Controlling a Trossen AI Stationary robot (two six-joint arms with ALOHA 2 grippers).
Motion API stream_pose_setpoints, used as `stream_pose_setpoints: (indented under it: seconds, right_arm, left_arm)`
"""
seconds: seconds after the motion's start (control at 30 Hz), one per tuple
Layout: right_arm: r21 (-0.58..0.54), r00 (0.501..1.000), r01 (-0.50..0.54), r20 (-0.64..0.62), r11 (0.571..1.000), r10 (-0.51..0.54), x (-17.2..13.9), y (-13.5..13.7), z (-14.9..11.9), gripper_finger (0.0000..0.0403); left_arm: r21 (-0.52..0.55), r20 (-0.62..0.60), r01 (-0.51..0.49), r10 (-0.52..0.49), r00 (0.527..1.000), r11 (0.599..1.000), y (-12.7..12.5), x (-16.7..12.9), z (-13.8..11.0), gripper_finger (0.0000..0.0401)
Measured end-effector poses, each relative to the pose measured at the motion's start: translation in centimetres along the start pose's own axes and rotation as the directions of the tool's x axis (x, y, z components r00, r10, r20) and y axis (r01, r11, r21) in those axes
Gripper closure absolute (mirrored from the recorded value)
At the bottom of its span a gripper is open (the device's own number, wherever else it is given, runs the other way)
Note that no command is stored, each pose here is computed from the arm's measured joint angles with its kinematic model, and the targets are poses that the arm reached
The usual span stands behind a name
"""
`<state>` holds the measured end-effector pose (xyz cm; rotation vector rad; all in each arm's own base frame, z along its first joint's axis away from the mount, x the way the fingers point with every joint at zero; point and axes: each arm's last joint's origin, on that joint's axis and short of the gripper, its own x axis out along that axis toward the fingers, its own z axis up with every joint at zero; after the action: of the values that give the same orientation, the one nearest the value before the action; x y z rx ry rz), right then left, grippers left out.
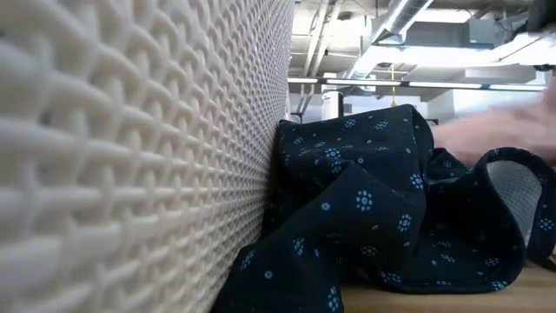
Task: Sort clothes
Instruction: Put the pink shirt into the bottom white laundry organizer
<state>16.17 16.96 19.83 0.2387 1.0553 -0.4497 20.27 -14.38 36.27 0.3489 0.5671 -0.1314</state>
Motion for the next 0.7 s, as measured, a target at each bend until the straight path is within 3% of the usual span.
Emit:
stream_pose_setpoints:
  seconds: [0.27,0.5,0.7]
  right_arm:
    - [-0.083,0.960,-0.058,0.268,0.995,0.078,-6.4,0.4,4.3,0.0396]
    - [-0.208,0.875,0.000,0.473,0.978,0.101,-11.1,0.9,7.8,0.0397]
    - [-0.330,0.808,0.068,0.572,0.942,0.142,-13.7,1.4,10.4,0.0397]
  left_arm:
    - [0.024,0.055,-0.005,0.003,0.998,1.000,0.1,0.0,0.6,0.0198]
    - [0.065,0.126,-0.013,0.005,0.992,0.998,0.1,0.0,1.4,0.0198]
    - [0.126,0.215,-0.082,0.053,0.975,0.989,0.4,-0.2,2.4,0.0186]
